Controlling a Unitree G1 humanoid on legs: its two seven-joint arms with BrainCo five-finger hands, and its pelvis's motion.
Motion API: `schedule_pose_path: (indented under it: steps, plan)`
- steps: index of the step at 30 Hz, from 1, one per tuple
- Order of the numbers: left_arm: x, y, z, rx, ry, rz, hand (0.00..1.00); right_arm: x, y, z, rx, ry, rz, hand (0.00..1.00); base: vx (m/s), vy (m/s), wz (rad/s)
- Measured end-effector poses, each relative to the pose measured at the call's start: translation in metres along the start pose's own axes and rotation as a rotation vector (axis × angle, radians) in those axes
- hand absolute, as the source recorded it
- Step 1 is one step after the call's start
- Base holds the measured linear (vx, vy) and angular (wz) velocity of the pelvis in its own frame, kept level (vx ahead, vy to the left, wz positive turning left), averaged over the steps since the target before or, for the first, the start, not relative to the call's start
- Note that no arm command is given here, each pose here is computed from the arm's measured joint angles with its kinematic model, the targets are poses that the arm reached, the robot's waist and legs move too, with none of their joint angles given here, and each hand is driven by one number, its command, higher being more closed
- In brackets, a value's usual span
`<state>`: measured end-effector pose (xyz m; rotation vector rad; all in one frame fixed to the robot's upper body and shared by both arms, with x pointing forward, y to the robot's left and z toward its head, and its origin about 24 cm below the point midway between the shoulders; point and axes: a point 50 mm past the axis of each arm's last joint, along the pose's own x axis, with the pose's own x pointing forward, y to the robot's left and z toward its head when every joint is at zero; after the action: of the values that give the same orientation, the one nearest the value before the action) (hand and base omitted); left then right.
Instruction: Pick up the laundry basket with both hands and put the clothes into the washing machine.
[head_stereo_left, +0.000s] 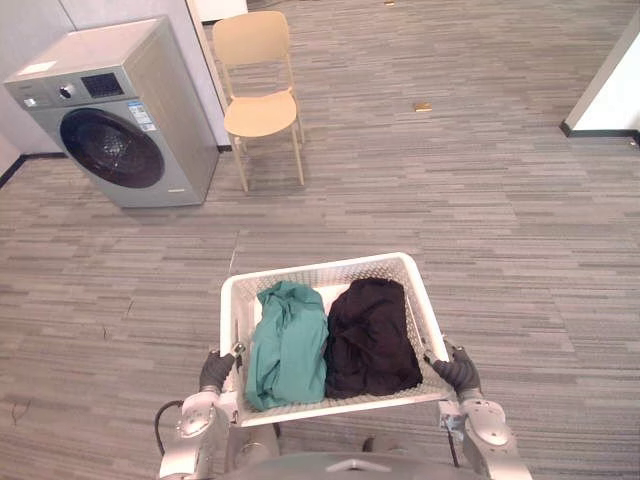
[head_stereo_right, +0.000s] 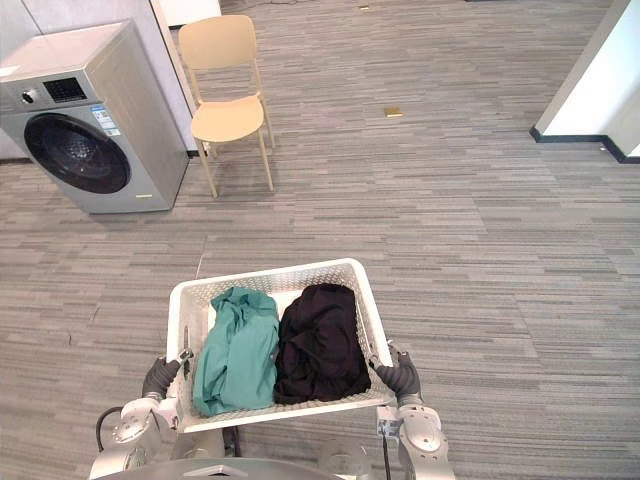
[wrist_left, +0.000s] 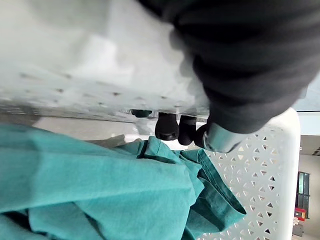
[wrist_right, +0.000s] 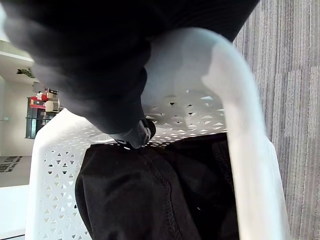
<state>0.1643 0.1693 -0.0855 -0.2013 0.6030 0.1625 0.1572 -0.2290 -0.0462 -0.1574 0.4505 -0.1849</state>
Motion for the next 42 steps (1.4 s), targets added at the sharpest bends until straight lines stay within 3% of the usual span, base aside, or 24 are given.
schedule_pose_path:
  steps: [11,19,23,42]
  plan:
    - [0.000,0.016,0.004,0.076,0.001,0.019,1.00,0.001,0.016,-0.018,0.058,0.080,0.015,1.00,0.32,0.295,-0.21]
    - [-0.002,0.033,0.007,0.114,0.001,0.046,1.00,-0.001,0.030,-0.024,0.086,0.110,0.056,1.00,0.10,0.004,-0.14]
    - [0.000,0.019,-0.006,0.075,0.046,0.028,1.00,0.003,0.019,-0.028,0.073,0.131,0.042,1.00,0.07,-0.101,-0.01]
    - [0.003,0.020,-0.011,0.076,0.077,0.027,1.00,0.006,0.016,-0.039,0.150,0.190,0.026,1.00,-0.01,-0.009,0.02]
